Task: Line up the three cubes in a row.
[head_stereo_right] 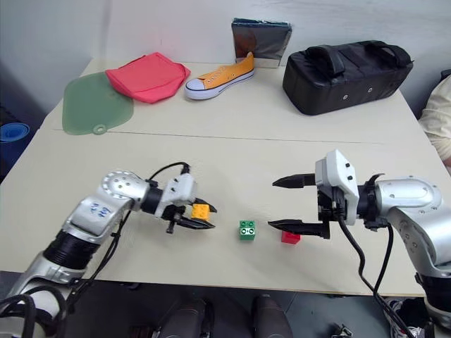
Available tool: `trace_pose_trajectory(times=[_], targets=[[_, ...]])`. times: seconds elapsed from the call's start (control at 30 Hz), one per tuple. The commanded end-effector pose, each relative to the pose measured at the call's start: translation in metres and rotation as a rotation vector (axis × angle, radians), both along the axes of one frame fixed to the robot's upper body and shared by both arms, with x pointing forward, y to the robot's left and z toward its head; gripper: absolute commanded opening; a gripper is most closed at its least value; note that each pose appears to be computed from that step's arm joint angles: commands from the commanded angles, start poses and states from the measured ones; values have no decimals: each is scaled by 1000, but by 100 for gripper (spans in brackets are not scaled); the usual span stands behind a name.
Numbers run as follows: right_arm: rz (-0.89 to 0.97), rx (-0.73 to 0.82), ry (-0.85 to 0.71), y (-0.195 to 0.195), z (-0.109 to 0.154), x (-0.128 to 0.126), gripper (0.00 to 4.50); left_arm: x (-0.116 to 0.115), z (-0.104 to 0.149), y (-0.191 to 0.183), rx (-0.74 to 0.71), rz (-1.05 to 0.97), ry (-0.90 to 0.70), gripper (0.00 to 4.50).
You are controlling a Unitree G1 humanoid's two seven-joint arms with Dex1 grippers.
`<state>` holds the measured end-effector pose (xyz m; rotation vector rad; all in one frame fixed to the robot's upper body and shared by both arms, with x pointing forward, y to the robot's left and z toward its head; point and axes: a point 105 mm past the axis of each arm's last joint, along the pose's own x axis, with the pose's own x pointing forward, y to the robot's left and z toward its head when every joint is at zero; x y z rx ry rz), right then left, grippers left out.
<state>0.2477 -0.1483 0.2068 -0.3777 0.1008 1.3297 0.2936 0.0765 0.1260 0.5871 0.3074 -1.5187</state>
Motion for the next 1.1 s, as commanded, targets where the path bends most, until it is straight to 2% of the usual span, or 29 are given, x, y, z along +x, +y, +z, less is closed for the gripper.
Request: trace_pose_trajectory(times=[0.03, 0.27, 0.4, 0.7, 0.83, 0.87, 0.93, 1.1], targets=[[-4, -5, -50, -2, 11, -7, 450, 1, 0, 2, 4, 21, -10, 155], [-12, -6, -44, -2, 11, -9, 450, -3, -9, 14, 28, 41, -8, 155], [-15, -4, -39, -3, 12, -10, 450, -15, -9, 14, -1, -15, 3, 155], [-15, 7, -36, -2, 15, -8, 450, -8, -13, 14, -30, 2, -33, 155], [-12, 18, -35, 0, 16, -7, 450, -13, -14, 16, -36, -14, -44, 155], [-10, 21, -35, 1, 16, -7, 450, -14, -15, 17, -36, -18, -43, 227], [-8, 22, -36, 1, 17, -7, 450, -17, -16, 19, -36, -23, -38, 273], [0, 24, -36, 2, 17, -5, 450, -22, -11, 25, -49, -20, -16, 427]])
